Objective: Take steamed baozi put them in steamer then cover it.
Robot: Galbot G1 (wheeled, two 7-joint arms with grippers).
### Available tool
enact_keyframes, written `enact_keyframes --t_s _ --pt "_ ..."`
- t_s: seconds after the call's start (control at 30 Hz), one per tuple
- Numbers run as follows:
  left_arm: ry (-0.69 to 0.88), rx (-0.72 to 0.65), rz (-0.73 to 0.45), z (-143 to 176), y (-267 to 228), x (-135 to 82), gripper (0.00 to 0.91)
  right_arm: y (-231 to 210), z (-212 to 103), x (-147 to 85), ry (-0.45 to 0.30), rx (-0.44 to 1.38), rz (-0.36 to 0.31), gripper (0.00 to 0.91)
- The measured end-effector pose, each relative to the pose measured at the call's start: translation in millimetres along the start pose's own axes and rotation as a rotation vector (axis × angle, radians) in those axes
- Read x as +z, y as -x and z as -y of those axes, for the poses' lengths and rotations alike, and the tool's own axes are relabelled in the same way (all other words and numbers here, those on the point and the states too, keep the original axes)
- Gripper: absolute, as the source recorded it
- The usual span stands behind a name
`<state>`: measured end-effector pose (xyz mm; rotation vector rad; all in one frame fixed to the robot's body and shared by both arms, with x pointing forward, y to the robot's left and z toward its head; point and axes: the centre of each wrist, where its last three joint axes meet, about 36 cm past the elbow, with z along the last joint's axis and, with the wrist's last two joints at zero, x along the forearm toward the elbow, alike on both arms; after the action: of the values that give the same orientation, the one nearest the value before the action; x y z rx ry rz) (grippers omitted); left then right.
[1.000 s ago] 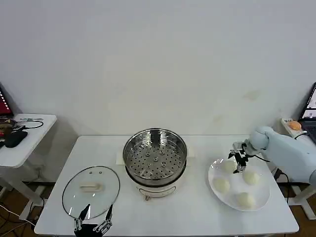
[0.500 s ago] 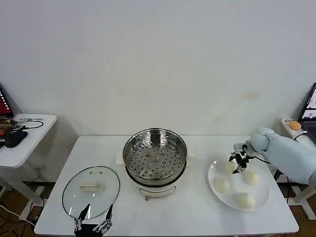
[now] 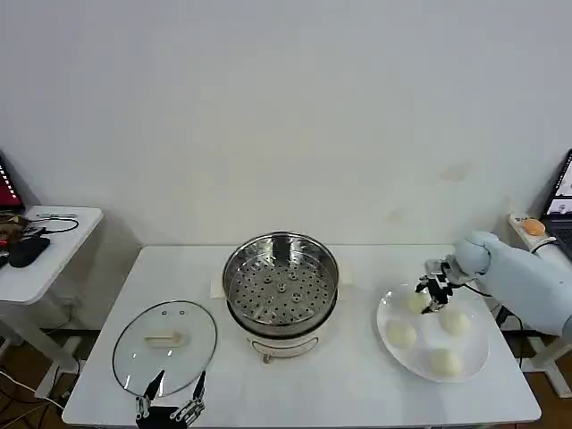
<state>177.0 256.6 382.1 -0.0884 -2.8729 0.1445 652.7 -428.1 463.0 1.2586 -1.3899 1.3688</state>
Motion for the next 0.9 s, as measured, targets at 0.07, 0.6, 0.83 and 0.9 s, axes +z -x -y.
enact_keyframes --t_s 0.07,0.6,0.83,0.9 --pt "0.0 -0.001 0.001 -0.1 0.2 -0.1 0.907 -4.8 -0.5 1.2 -0.002 0.006 0.001 0.635" --pt "-0.001 0.018 0.003 4.1 -1.8 -4.3 0.907 -61.2 3.0 -15.0 -0.127 0.083 0.053 0.645" --pt "-0.003 0.026 0.008 6.0 -2.6 -6.3 0.907 -83.1 10.1 -41.0 -0.233 0.114 0.098 0.645" --pt "-0.003 0.028 0.007 6.1 -2.9 -6.1 0.907 -90.2 13.3 -47.9 -0.262 0.122 0.105 0.645"
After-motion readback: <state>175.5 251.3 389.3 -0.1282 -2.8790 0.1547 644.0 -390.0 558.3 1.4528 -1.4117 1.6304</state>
